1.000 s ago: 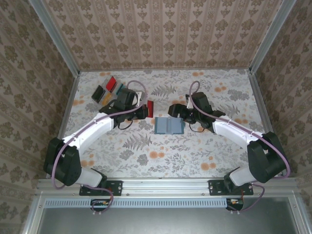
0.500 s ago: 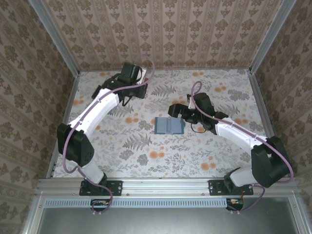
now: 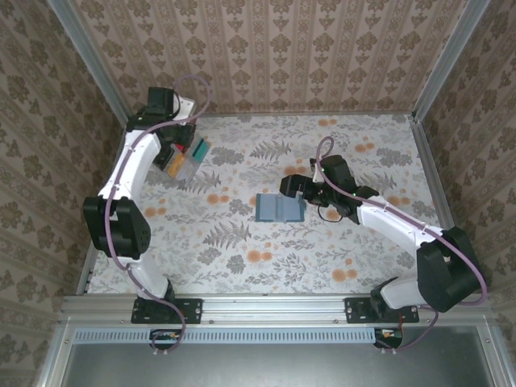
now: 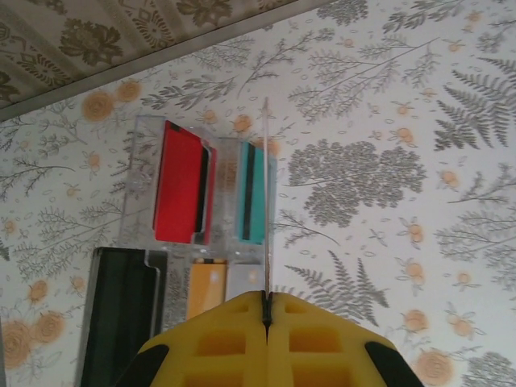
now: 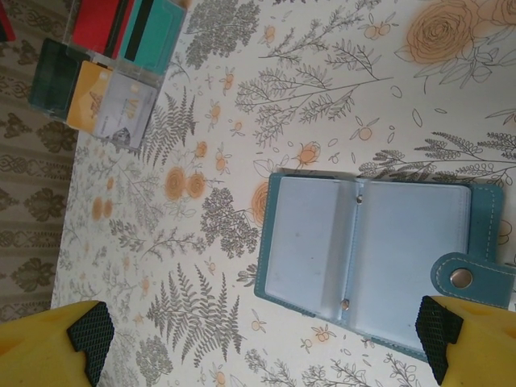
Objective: Take the credit cards out of the card holder
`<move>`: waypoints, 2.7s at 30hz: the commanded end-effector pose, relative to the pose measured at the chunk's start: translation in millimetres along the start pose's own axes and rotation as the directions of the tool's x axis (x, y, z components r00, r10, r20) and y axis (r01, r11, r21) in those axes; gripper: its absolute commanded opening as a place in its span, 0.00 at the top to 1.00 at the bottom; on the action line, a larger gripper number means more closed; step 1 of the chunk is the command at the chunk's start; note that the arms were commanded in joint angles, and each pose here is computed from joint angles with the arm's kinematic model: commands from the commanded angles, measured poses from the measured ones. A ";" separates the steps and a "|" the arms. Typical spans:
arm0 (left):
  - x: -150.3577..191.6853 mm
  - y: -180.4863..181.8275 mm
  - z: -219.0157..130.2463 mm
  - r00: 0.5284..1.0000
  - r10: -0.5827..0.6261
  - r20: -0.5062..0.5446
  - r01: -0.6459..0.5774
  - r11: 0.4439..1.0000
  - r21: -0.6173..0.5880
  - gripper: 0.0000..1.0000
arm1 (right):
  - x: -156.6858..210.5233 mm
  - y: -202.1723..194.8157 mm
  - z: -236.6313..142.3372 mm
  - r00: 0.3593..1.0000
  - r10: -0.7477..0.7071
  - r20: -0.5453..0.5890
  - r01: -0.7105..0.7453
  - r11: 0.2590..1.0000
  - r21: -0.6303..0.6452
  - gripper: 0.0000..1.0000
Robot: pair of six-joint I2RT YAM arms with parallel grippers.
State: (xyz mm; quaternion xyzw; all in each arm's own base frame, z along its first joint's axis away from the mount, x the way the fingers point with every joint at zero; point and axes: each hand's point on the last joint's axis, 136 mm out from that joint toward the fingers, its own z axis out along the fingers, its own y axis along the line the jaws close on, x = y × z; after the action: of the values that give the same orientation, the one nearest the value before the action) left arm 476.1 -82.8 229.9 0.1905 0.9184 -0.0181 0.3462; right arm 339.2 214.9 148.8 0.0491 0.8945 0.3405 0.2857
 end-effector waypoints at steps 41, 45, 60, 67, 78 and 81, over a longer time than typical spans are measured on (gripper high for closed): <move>52.3 69.4 107.4 0.941 0.122 -0.317 -0.136 0.990 -0.022 0.95 | 12.2 2.5 19.8 0.996 0.034 -0.083 -0.025 0.994 0.105 0.00; 50.3 71.5 108.1 0.940 0.123 -0.319 -0.140 0.990 -0.029 0.84 | 12.6 2.0 19.3 0.996 0.035 -0.084 -0.026 0.994 0.108 0.01; 17.4 71.2 88.6 0.973 0.072 -0.221 -0.083 0.996 -0.042 0.74 | 14.1 2.3 24.3 0.995 0.043 -0.093 -0.033 0.993 0.109 0.00; 14.7 56.3 86.1 0.980 0.012 -0.197 -0.007 1.000 0.026 0.71 | 14.9 1.9 23.5 0.995 0.042 -0.094 -0.032 0.994 0.109 0.00; 19.9 40.7 91.5 0.975 -0.067 -0.213 0.087 0.993 0.083 0.61 | 15.9 6.5 29.3 0.994 0.036 -0.101 -0.027 0.995 0.097 0.00; 28.2 40.5 99.9 0.969 -0.055 -0.239 0.073 0.995 0.067 0.61 | 15.6 8.2 27.6 0.995 0.027 -0.098 -0.018 0.995 0.097 0.00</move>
State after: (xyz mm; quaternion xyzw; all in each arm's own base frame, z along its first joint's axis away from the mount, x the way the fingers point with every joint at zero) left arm 539.3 -50.6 142.0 0.1831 0.9537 -0.0360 0.2358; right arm 335.9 237.2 122.5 0.0585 0.9238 0.3019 0.2279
